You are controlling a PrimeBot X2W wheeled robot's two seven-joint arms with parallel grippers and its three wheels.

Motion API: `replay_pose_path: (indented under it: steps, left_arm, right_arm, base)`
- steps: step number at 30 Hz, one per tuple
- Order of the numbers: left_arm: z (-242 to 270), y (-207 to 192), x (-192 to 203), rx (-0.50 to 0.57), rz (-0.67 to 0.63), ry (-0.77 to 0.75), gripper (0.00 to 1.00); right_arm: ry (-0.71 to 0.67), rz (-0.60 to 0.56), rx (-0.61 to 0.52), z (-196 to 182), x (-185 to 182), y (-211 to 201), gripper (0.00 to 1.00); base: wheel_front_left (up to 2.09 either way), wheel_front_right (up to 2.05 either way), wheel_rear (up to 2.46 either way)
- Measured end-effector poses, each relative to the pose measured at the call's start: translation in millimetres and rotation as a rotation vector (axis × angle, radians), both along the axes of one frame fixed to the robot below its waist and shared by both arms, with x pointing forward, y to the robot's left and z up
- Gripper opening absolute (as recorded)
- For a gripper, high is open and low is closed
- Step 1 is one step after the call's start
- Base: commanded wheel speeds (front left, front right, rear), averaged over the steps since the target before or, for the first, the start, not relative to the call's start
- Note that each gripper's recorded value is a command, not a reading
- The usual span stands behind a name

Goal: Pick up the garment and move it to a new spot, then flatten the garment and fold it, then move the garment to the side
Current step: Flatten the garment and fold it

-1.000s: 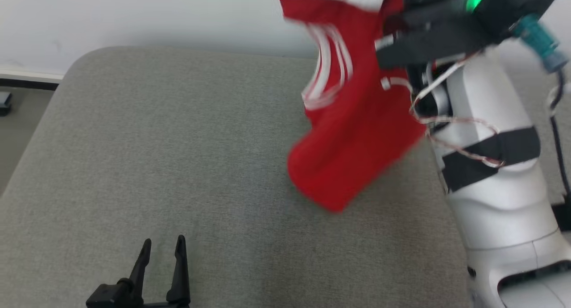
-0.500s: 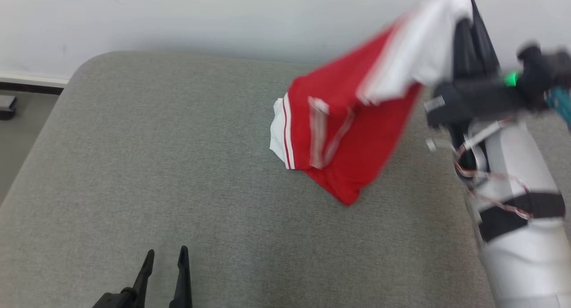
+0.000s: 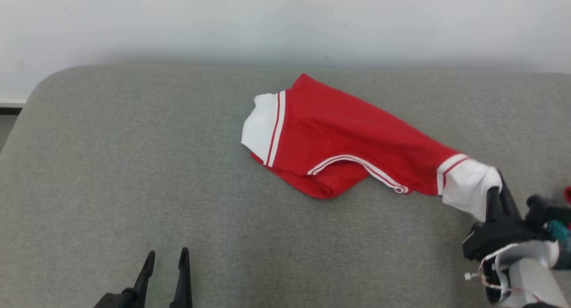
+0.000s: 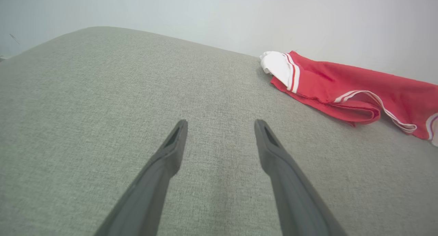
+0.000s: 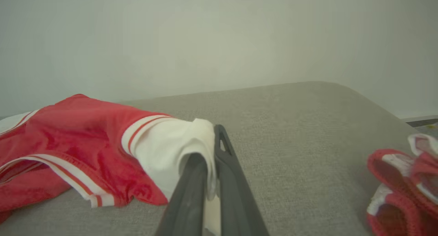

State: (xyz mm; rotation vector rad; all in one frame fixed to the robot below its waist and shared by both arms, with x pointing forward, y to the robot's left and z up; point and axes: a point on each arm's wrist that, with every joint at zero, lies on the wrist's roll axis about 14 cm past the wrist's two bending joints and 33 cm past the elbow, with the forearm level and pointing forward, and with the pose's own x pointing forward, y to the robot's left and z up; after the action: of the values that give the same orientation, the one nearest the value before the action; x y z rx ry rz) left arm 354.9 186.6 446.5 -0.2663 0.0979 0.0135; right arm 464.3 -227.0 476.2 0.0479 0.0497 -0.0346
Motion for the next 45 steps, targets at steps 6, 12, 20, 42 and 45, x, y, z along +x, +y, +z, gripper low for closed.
replay_pose_path:
  steps: [6,12,20,42,45]
  left_arm:
    - [2.6,-9.1,2.0,-0.005,-0.029,-0.009,1.00]
    - [5.7,-12.9,2.2,-0.009,-0.040,-0.019,1.00]
    - [-1.3,-13.7,1.6,-0.018,-0.039,0.003,1.00]
    - [-12.6,10.6,-5.7,-0.037,0.054,0.046,1.00]
    - [-12.7,10.3,-2.1,-0.035,0.052,0.046,1.00]
  right_arm:
    - [-0.004,-0.022,-0.005,0.9,-15.6,-4.3,1.00]
    - [-0.085,0.028,-0.028,26.1,-15.5,14.1,1.00]
    - [-0.115,0.269,-0.030,32.8,-4.1,99.6,1.00]
    - [0.140,0.561,-0.350,-43.4,45.4,164.6,1.00]
    - [0.156,0.574,-0.374,-49.7,49.8,167.1,1.00]
  base:
    - [0.00,0.00,0.00]
    - [0.00,0.00,0.00]
    - [0.00,0.00,0.00]
    - [0.00,0.00,0.00]
    - [0.00,0.00,0.00]
